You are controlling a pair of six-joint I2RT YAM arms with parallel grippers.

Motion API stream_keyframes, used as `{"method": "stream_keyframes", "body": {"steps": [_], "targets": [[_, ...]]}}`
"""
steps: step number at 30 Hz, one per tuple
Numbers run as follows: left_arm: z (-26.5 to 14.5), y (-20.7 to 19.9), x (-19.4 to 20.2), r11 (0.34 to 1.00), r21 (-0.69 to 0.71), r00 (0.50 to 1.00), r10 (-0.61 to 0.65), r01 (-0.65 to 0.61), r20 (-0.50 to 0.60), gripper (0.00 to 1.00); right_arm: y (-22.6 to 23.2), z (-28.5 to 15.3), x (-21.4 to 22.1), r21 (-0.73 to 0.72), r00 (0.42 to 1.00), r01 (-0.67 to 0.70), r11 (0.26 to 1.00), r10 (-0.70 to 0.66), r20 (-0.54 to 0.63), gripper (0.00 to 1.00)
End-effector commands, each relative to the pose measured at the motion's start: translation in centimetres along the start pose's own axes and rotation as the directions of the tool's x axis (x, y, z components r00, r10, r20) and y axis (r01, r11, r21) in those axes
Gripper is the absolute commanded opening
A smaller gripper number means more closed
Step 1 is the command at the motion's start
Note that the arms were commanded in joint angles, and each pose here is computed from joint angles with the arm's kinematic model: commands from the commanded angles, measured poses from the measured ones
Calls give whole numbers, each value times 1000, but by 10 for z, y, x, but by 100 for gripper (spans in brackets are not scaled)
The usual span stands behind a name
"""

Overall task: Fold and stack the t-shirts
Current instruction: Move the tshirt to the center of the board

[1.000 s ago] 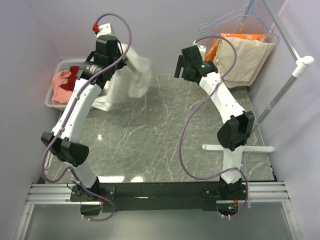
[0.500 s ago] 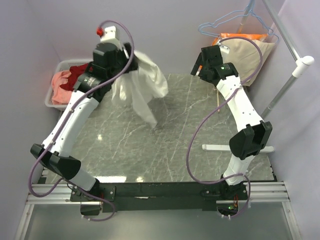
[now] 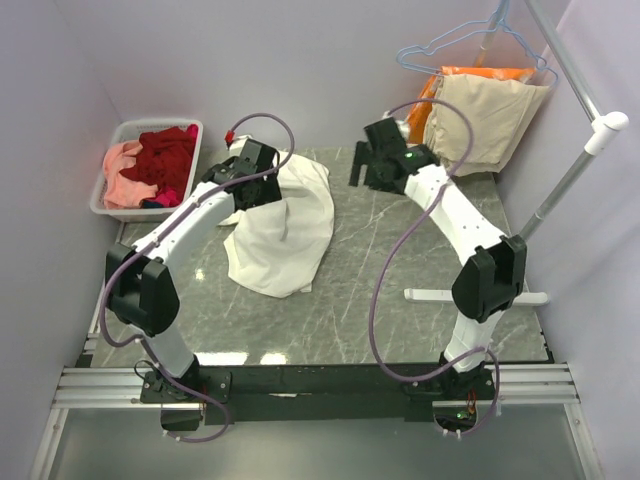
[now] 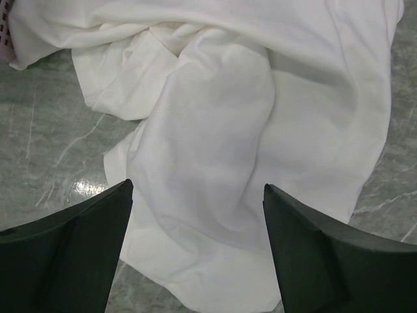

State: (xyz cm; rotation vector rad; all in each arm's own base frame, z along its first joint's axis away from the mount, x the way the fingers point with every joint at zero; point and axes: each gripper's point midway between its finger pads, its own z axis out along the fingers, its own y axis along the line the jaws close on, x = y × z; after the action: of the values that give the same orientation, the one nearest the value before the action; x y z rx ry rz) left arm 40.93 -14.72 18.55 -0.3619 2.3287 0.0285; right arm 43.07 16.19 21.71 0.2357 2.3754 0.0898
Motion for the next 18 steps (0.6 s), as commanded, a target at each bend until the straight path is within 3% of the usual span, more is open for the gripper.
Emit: {"method": "stream_keyframes", "body": {"steps": [1, 5, 11, 18], "targets": [[3, -3, -12, 998, -11, 998, -70, 70, 6, 85, 54, -8, 45, -130, 978, 201, 971, -206, -31, 95], [26, 4, -4, 992, -66, 992, -113, 109, -63, 82, 80, -7, 87, -205, 942, 291, 934, -317, -109, 96], [48, 16, -22, 978, -59, 975, -206, 201, -80, 82, 100, 6, 150, -274, 838, 432, 859, -495, -231, 96], [68, 27, -41, 976, -60, 973, -215, 211, -86, 82, 115, 19, 193, -323, 771, 451, 832, -546, -329, 94]]}}
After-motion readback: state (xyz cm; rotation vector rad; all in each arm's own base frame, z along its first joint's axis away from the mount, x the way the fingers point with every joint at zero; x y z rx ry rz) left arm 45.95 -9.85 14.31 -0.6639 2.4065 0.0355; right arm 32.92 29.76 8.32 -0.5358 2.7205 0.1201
